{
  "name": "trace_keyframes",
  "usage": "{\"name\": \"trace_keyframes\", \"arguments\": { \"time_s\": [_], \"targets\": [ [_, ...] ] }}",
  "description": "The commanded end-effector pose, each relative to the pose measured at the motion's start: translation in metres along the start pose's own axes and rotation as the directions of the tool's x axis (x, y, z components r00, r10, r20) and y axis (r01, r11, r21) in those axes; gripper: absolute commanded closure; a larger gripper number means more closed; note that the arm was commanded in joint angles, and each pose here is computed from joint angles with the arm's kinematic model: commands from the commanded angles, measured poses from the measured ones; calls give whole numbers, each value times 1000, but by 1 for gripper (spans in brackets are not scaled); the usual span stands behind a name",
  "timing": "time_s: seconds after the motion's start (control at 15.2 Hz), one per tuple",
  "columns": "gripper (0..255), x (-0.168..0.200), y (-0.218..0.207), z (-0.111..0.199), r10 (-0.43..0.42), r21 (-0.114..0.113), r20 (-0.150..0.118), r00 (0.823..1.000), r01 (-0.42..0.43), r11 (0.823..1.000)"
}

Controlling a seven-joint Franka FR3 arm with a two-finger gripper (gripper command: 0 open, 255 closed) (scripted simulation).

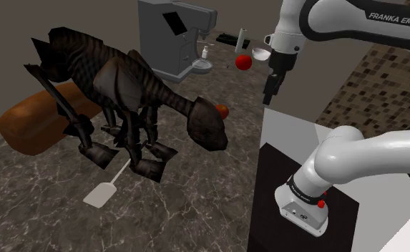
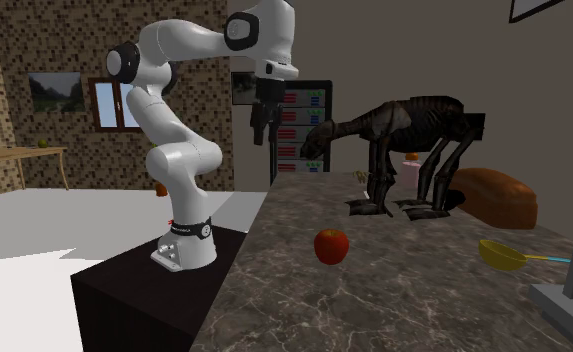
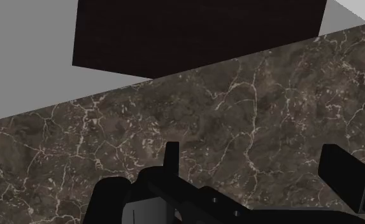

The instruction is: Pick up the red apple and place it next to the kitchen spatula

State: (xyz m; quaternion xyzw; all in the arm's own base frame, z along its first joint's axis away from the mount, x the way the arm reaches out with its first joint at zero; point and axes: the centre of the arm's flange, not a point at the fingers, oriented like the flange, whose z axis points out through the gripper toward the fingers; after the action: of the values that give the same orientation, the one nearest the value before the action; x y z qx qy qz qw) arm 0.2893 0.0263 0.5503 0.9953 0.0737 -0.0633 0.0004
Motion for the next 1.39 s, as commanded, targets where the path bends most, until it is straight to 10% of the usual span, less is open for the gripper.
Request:
{"name": "trace_keyframes", "arguments": {
  "time_s": [0.0,1.32],
  "targets": [
    [0,0,0,0,0,0,0,1000,0,1000],
    [0,196,84,146,156,-31,-33,987,-157,987]
  ]
}}
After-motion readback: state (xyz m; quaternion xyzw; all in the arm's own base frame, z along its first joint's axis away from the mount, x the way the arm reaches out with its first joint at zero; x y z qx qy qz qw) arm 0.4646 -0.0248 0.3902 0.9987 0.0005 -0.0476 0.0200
